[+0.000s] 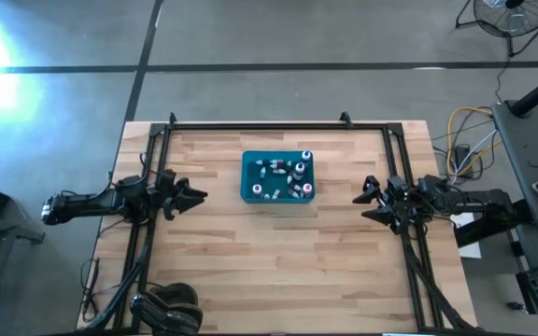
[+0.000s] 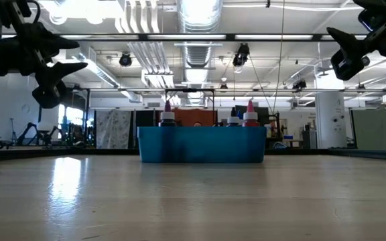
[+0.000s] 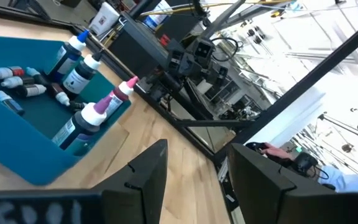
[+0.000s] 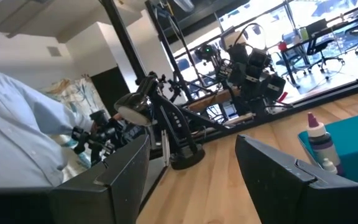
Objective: Pick & Place food coloring
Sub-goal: Return to Home Position
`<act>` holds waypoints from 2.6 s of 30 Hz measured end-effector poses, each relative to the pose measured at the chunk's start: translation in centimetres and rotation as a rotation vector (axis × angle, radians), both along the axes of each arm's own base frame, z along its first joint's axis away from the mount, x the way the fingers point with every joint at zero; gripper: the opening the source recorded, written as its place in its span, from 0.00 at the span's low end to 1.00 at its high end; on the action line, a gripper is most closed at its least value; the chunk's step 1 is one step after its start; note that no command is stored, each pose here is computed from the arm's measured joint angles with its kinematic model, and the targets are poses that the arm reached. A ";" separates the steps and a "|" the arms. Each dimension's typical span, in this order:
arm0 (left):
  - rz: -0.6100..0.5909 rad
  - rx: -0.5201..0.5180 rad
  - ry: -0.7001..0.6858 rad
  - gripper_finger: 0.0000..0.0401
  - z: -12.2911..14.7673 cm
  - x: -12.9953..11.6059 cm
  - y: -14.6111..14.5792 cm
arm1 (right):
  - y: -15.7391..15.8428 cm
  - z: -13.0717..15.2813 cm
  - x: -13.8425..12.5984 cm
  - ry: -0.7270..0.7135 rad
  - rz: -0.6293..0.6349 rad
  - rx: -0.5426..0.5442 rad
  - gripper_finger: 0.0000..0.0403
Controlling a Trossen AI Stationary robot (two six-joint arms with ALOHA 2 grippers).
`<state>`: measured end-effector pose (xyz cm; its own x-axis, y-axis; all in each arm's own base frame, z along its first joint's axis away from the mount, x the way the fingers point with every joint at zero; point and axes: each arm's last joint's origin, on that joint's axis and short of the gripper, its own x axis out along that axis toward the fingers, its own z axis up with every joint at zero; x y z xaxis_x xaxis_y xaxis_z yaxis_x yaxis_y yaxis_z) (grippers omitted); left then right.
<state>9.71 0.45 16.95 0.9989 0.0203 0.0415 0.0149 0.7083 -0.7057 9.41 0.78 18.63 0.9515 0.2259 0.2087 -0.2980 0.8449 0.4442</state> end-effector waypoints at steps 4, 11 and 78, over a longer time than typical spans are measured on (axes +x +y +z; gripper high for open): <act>0.000 0.000 0.002 0.36 0.0 0.0 0.0 | 0.0 0.0 0.0 0.000 0.000 0.000 0.58; 0.002 0.000 0.015 0.36 -0.2 0.0 0.0 | 0.0 0.0 0.0 0.000 0.000 0.000 0.58; -0.002 -0.001 0.030 0.36 -0.3 0.1 0.0 | 0.2 -0.2 0.2 0.029 0.024 -0.001 0.58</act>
<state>9.84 0.45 16.69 0.9998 0.0188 0.0112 -0.0053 0.7075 -0.7067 9.62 1.02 18.42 0.9514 0.2491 0.1812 -0.3056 0.8380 0.4520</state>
